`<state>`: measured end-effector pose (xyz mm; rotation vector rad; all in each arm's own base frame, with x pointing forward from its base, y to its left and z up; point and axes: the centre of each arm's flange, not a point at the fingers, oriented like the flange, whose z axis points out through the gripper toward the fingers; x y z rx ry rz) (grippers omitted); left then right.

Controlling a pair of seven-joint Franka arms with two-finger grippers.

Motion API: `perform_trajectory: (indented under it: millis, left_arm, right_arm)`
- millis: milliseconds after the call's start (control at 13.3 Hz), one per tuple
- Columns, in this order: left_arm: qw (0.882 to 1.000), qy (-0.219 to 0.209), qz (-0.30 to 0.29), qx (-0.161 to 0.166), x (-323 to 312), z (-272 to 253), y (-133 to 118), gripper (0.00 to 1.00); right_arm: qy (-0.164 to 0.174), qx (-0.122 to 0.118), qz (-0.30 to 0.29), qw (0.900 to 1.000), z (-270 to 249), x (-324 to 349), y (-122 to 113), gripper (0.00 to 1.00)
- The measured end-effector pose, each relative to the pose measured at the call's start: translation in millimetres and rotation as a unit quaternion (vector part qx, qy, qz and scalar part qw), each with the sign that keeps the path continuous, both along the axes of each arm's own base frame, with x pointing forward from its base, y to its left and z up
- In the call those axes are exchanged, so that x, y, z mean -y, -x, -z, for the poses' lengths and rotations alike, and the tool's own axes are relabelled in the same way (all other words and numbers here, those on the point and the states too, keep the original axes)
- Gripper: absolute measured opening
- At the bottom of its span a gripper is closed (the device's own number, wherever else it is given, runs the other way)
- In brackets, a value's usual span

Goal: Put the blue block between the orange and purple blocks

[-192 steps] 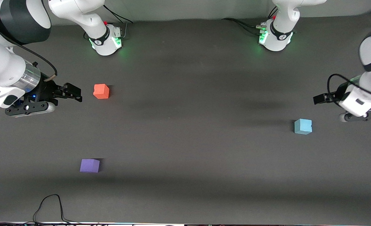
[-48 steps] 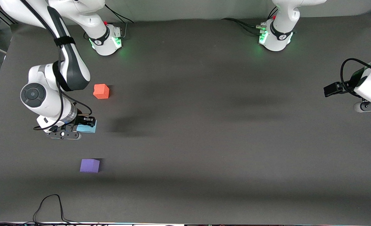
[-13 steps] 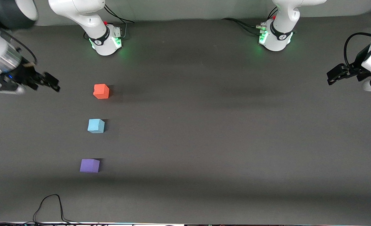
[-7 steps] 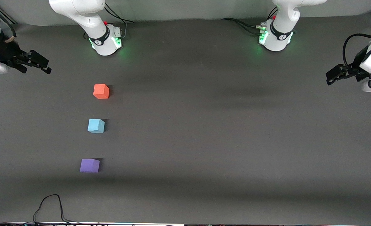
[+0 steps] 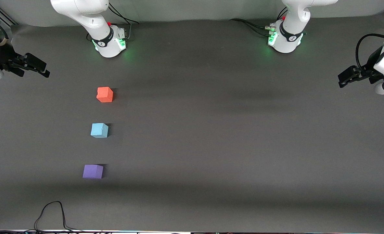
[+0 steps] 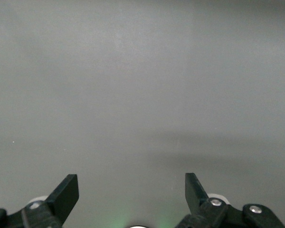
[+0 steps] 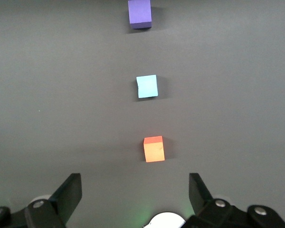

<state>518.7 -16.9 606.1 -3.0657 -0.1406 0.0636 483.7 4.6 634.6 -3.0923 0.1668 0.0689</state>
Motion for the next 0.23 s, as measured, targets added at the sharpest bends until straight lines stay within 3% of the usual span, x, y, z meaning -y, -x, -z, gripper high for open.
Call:
perform_trajectory:
  millis: [226]
  left_arm:
    - [1.000, 0.000, 0.000, 0.001, -0.2, -1.3, -0.1, 1.00]
  right_arm:
    - [-0.002, -0.005, -0.006, 1.000, 1.7, 0.4, 0.0, 1.00]
